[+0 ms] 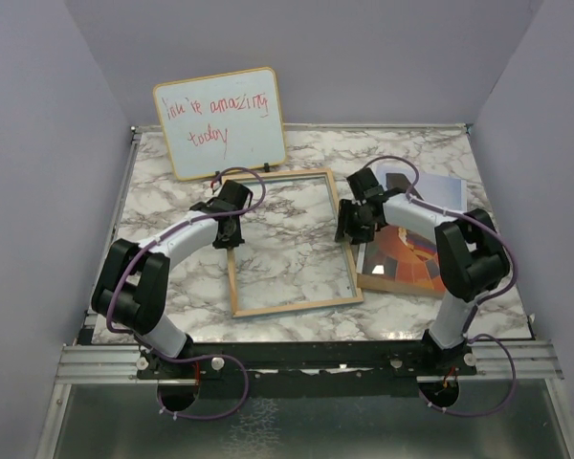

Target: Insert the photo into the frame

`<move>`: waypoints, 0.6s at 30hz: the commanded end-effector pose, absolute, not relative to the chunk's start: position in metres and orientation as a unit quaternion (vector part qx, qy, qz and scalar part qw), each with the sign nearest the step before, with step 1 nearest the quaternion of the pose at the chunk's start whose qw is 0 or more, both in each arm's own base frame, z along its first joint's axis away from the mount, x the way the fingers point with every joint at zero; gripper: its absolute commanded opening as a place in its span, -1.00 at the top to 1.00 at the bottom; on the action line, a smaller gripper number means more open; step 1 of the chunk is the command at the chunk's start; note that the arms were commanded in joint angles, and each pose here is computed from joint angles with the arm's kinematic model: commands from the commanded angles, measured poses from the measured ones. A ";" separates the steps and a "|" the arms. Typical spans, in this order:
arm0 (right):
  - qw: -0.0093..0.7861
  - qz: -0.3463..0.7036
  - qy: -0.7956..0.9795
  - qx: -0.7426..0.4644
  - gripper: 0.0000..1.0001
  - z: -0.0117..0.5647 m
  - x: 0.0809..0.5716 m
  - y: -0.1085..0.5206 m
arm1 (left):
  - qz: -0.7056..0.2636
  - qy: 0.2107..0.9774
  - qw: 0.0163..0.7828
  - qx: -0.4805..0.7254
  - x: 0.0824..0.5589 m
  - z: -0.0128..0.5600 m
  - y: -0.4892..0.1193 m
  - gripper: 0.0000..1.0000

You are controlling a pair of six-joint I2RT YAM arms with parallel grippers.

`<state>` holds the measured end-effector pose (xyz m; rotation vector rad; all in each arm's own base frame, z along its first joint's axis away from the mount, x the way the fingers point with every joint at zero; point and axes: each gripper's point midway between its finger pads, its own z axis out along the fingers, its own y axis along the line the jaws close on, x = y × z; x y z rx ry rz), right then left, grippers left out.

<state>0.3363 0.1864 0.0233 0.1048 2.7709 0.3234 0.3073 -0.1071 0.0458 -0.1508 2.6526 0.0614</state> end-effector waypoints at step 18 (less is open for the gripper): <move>0.103 0.148 0.983 0.024 -0.19 0.027 0.277 0.183 | 0.108 0.970 0.185 -0.114 0.283 0.030 -0.045 0.43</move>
